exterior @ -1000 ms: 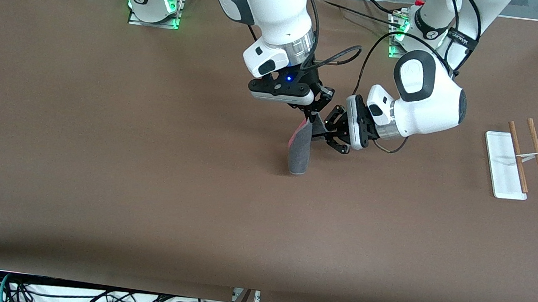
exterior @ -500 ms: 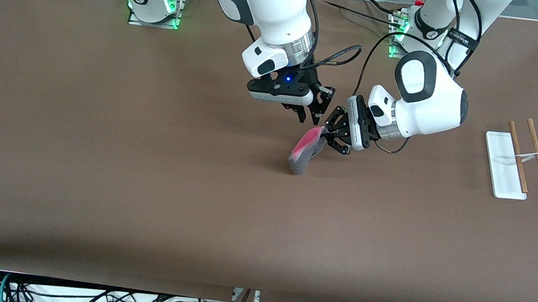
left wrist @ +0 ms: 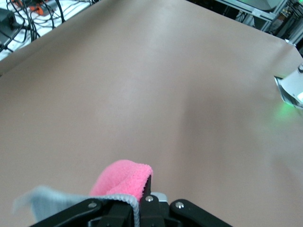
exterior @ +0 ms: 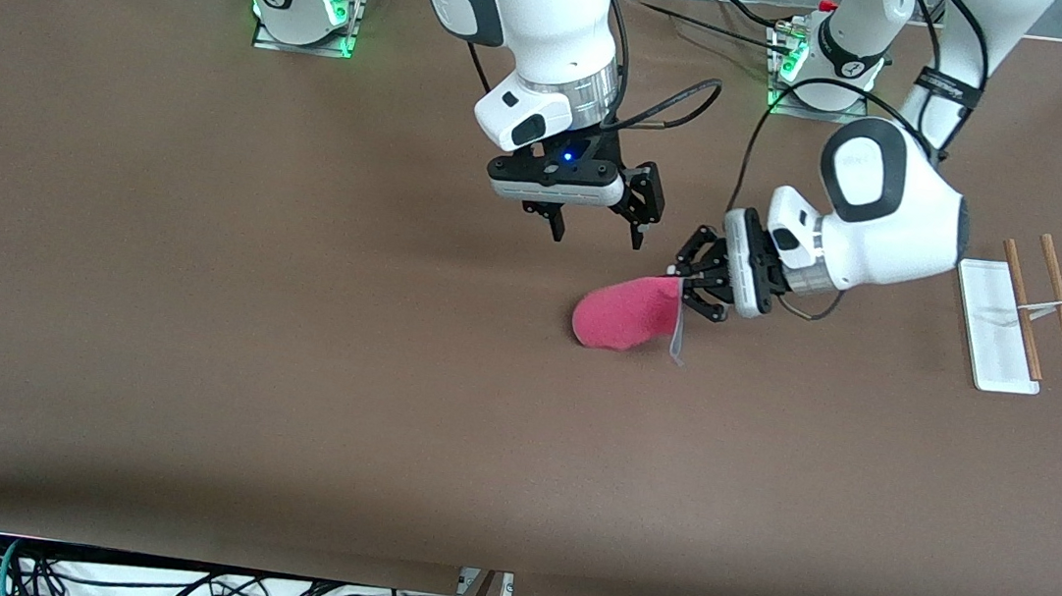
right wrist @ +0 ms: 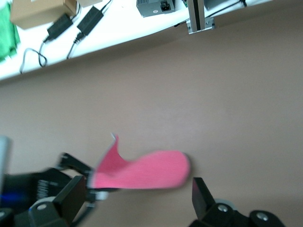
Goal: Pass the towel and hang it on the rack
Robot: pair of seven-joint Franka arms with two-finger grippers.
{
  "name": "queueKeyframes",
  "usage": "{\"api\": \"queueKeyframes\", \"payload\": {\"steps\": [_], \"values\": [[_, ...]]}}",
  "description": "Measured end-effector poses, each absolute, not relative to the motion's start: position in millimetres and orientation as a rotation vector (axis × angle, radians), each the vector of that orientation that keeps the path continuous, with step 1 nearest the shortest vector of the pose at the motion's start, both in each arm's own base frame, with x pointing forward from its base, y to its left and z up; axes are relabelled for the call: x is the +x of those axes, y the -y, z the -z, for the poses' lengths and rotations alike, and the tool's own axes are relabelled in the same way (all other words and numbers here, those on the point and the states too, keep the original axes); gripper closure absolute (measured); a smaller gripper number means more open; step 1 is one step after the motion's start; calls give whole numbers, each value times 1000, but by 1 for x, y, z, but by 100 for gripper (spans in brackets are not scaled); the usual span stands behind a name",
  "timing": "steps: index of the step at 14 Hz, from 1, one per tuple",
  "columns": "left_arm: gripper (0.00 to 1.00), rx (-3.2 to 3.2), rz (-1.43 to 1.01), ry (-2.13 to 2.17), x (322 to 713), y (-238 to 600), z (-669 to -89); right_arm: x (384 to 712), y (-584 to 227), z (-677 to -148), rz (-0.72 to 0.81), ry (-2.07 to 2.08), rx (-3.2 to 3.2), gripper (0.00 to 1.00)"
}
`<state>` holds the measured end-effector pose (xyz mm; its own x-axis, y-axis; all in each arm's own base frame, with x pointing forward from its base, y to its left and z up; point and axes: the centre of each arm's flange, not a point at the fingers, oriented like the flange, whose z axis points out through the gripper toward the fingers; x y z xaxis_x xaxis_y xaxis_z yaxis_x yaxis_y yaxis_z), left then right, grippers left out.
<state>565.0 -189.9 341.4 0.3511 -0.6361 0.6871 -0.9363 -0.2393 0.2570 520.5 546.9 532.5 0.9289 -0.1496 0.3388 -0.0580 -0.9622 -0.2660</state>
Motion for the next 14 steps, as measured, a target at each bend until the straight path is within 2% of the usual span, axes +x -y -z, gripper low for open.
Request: {"api": "queueKeyframes", "payload": {"steps": [7, 10, 14], "values": [[98, 2120, -102, 1408, 584, 32, -375, 592, -440, -531, 532, 318, -3098, 0], [98, 2266, 109, 1426, 587, -44, -400, 617, -403, -526, 515, 367, -3134, 0], [98, 2470, 246, 1328, 581, -173, -406, 654, -342, -517, 485, 353, -3178, 0]]}}
